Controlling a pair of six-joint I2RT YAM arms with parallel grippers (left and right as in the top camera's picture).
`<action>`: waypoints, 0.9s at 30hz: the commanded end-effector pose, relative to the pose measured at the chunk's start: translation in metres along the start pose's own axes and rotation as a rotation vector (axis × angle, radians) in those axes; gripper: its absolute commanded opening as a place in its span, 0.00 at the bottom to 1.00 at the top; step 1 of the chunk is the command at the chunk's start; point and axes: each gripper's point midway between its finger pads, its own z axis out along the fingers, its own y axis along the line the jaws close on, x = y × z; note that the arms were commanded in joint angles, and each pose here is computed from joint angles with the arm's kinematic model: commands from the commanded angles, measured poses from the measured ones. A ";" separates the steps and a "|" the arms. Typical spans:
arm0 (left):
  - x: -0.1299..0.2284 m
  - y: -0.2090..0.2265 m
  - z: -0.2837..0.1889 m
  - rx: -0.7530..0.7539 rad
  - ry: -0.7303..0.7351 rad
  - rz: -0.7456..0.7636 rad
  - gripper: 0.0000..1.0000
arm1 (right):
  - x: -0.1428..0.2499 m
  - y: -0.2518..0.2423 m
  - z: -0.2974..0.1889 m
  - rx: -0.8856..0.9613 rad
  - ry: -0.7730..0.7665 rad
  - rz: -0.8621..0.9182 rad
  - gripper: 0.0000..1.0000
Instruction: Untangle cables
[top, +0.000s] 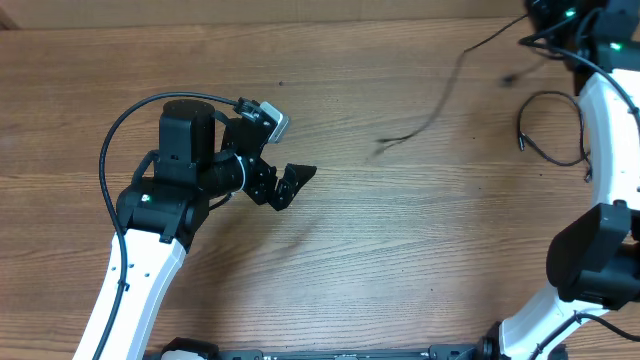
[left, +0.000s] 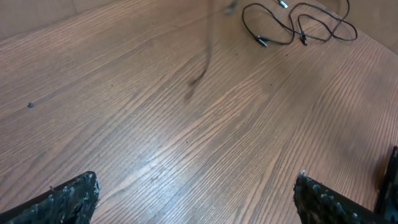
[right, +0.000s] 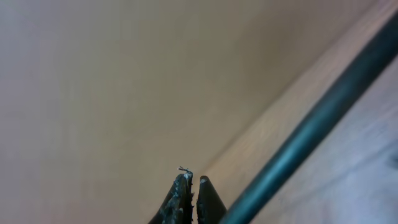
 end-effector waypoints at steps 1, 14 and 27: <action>-0.006 -0.002 -0.004 -0.004 -0.013 -0.002 1.00 | -0.035 -0.032 0.009 0.056 -0.102 0.013 0.04; -0.006 -0.002 -0.004 -0.004 -0.013 -0.002 1.00 | -0.119 -0.169 0.034 0.244 -0.366 0.086 0.04; -0.006 -0.002 -0.004 -0.004 -0.013 -0.002 1.00 | -0.183 -0.263 -0.030 0.422 -0.532 0.178 0.04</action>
